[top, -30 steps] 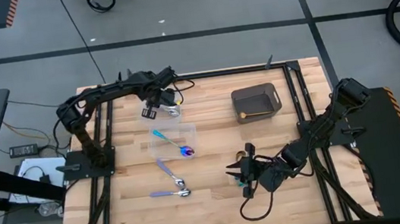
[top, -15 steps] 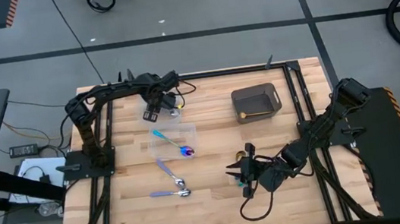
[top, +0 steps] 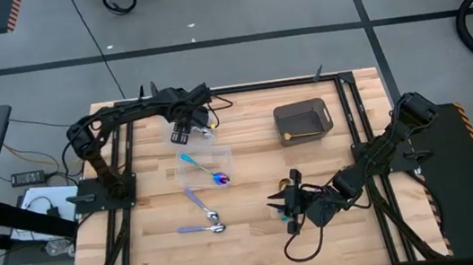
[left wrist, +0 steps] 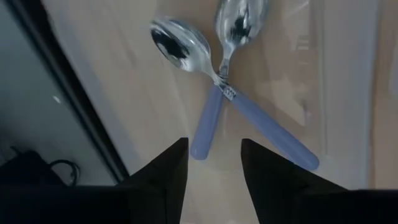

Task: Sort silverware by color (type)
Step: Put the purple spoon into the top transparent bin

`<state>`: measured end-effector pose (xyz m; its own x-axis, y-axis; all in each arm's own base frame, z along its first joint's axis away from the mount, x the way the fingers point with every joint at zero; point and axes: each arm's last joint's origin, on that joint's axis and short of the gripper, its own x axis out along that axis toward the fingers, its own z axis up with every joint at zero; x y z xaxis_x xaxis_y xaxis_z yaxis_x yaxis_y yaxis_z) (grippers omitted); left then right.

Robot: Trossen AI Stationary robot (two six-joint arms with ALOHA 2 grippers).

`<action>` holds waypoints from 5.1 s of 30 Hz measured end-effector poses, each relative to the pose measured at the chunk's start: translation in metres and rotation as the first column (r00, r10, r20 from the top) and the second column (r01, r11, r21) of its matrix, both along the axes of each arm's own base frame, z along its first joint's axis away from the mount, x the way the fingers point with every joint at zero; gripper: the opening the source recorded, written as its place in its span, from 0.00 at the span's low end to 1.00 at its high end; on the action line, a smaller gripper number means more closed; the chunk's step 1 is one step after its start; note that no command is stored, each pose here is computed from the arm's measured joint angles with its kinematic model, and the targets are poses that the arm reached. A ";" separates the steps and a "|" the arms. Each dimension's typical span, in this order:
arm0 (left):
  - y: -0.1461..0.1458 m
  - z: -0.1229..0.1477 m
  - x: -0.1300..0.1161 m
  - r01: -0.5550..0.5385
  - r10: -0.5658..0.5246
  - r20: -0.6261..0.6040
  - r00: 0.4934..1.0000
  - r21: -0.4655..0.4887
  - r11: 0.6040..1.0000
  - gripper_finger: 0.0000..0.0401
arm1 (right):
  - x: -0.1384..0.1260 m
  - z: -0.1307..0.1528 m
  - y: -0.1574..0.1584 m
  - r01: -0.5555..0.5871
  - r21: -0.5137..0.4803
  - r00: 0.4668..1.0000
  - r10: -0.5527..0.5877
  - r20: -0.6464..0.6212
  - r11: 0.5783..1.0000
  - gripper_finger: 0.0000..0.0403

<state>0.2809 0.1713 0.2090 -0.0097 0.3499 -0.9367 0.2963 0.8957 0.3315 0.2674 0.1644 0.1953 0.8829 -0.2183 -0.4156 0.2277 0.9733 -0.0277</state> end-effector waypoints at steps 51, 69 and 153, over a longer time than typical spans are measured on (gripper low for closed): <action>-0.219 0.037 0.026 -0.089 0.174 0.326 0.929 -0.259 0.962 0.38 | 0.021 -0.003 -0.040 -0.035 -0.141 0.994 0.020 -0.107 0.989 0.24; -0.267 0.031 0.018 0.028 0.083 0.375 0.924 -0.281 0.959 0.36 | 0.023 -0.003 -0.044 -0.097 -0.206 0.988 0.069 -0.137 0.974 0.24; -0.265 -0.049 0.000 0.286 -0.274 0.083 0.958 -0.264 0.921 0.01 | 0.022 0.000 -0.035 -0.108 -0.105 0.991 0.099 -0.084 0.989 0.24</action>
